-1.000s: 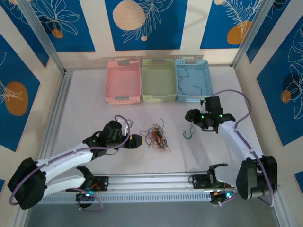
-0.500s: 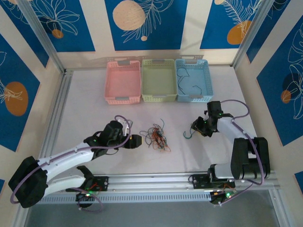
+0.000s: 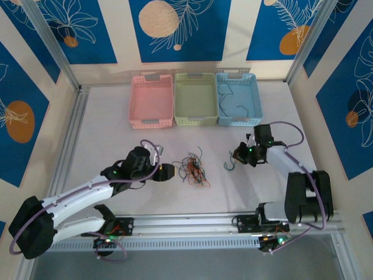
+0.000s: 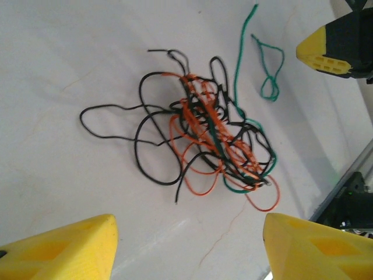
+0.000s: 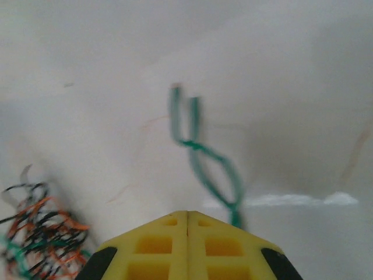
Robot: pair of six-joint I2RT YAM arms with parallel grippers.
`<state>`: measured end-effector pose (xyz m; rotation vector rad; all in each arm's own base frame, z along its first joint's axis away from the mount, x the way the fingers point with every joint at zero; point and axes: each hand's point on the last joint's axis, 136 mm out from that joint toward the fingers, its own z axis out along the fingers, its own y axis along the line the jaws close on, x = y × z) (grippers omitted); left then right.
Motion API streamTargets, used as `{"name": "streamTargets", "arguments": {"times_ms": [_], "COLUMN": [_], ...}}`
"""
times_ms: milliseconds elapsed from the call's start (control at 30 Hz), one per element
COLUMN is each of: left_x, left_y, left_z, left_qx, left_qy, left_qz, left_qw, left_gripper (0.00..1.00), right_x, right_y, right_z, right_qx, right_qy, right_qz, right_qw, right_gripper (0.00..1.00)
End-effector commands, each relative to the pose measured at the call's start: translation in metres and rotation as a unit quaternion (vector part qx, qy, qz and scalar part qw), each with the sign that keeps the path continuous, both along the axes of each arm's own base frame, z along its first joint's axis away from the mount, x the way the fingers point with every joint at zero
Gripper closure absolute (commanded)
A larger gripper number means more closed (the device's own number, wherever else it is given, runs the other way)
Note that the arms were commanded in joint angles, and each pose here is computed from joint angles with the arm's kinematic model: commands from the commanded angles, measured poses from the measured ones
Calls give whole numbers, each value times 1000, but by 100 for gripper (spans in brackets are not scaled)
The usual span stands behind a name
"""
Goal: Untangle the cables
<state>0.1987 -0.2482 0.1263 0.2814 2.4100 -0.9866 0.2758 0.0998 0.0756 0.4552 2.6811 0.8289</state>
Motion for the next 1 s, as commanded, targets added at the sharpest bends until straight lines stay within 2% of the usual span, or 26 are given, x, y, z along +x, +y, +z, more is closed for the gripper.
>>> {"name": "streamTargets", "arguments": {"times_ms": [0,100,167,267,400,600,833,967], "left_x": [-1,3,4,3,-2,-6,-6,-5], "left_y": [-16,-19,-19,-19,-15,-9,-8,-11], "left_z": [39,48,48,45,37,32,32,31], "left_qx": [-38,-36,-31,-35,-35,-30,-27,-28], "left_qy": [-30,-40,-41,-34,-27,-23,-25,-22], "left_qz": [-34,-38,-39,-39,-34,-30,-29,-32], "left_qw": [998,998,998,998,998,999,999,999], "left_gripper": [33,33,33,33,33,33,33,33], "right_x": [2,6,9,5,1,6,5,9], "right_y": [30,15,-8,-27,-29,-22,-19,-12], "right_z": [47,55,43,15,-17,-41,-58,-54], "right_qx": [31,-40,-83,-78,-57,-43,-40,-28], "right_qy": [-85,-93,-66,1,54,88,107,94], "right_qz": [61,36,-2,-32,-39,-33,-29,-13], "right_qw": [994,994,994,996,996,995,993,995], "right_gripper": [100,100,76,61,54,56,65,84]}}
